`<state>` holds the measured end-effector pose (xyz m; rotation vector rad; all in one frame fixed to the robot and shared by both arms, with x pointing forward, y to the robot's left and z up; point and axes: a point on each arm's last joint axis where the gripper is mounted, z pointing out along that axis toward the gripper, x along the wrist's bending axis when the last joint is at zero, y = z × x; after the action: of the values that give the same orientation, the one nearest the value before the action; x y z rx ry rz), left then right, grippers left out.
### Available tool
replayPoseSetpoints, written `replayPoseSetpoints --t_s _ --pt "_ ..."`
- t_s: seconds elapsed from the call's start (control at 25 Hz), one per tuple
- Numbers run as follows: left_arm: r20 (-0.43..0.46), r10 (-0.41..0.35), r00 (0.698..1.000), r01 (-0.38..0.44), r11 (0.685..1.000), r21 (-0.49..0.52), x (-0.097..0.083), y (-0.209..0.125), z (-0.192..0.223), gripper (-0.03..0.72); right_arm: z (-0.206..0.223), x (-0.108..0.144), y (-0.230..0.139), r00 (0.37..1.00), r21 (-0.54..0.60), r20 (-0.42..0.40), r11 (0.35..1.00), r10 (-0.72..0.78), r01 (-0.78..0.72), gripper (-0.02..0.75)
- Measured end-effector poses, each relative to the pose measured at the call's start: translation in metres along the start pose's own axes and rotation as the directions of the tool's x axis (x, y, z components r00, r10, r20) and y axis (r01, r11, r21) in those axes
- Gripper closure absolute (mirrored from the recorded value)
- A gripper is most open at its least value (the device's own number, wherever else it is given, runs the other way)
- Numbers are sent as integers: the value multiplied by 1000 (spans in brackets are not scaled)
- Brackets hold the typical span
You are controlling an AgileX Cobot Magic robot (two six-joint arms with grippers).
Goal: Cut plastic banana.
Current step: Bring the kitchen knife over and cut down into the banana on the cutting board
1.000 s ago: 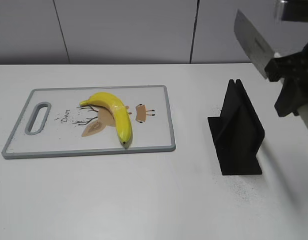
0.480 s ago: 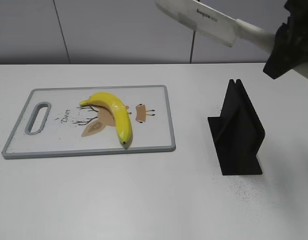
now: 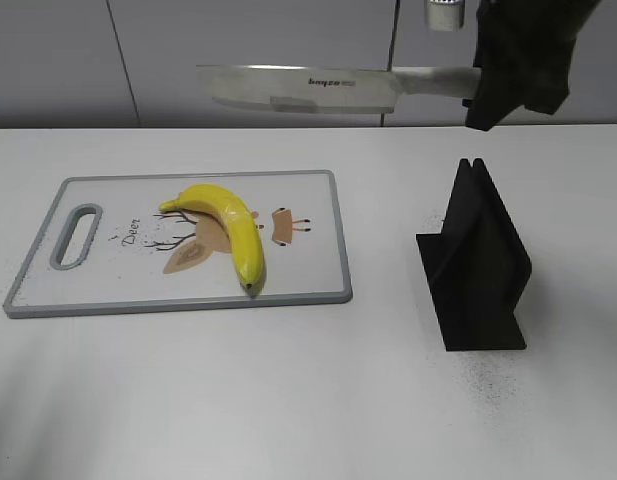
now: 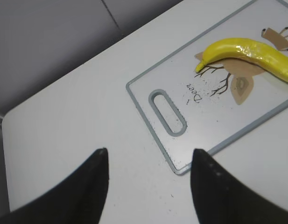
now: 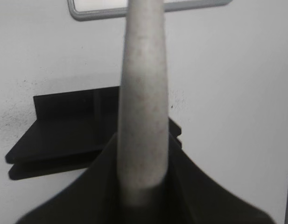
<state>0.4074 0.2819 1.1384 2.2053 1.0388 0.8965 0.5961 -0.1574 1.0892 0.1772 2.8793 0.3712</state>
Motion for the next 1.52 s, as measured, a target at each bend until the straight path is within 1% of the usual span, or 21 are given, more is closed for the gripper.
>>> replayPoseSetpoints --t_s 0.12,0.2,0.28,0.32,0.4,0.52,0.68,0.72,0.8,0.84,0.92,1.0,1.16,1.28,1.52 --pt "66 113 991 -113 994 -2 18 31 20 144 11 -15 11 998 -45 -7 997 -69 69 547" --pt "118 186 975 -187 982 3 29 53 40 144 20 -24 19 996 -67 -5 994 -86 86 547" --pt "175 233 957 -238 971 11 37 70 59 144 29 -30 29 993 -78 -2 990 -115 114 547" --pt "217 257 942 -268 963 22 39 79 73 144 34 -33 34 992 -81 0 988 -129 129 547" --pt "281 303 911 -322 946 23 40 97 90 144 44 -33 47 987 -93 -4 983 -161 160 547" --pt "360 354 863 -383 924 10 34 119 119 144 64 -32 61 983 -122 -39 977 -181 175 549" --pt "454 395 799 -445 896 3 21 132 155 144 88 -30 66 976 -138 -87 973 -199 186 549" --pt "485 405 775 -464 886 2 15 131 166 147 92 -30 65 975 -136 -96 973 -203 189 549" --pt "533 415 737 -487 873 -6 6 129 181 152 99 -30 65 973 -132 -107 973 -206 191 549" --pt "557 409 723 -488 873 -9 2 127 189 154 101 -30 65 972 -130 -110 973 -206 192 549" --pt "599 399 694 -487 873 -18 -5 122 206 154 106 -31 64 971 -127 -118 973 -206 191 549" --pt "629 387 675 -487 873 -15 -9 116 221 156 112 -31 63 970 -121 -127 974 -206 191 549" --pt "660 367 655 -490 872 1 -14 108 240 163 119 -33 62 972 -118 -118 975 -203 189 549" --pt "676 353 647 -488 873 12 -17 103 249 163 119 -38 58 977 -120 -95 977 -190 178 549" --pt "700 329 634 -487 873 31 -21 95 264 164 120 -39 56 976 -125 -101 976 -192 179 549"
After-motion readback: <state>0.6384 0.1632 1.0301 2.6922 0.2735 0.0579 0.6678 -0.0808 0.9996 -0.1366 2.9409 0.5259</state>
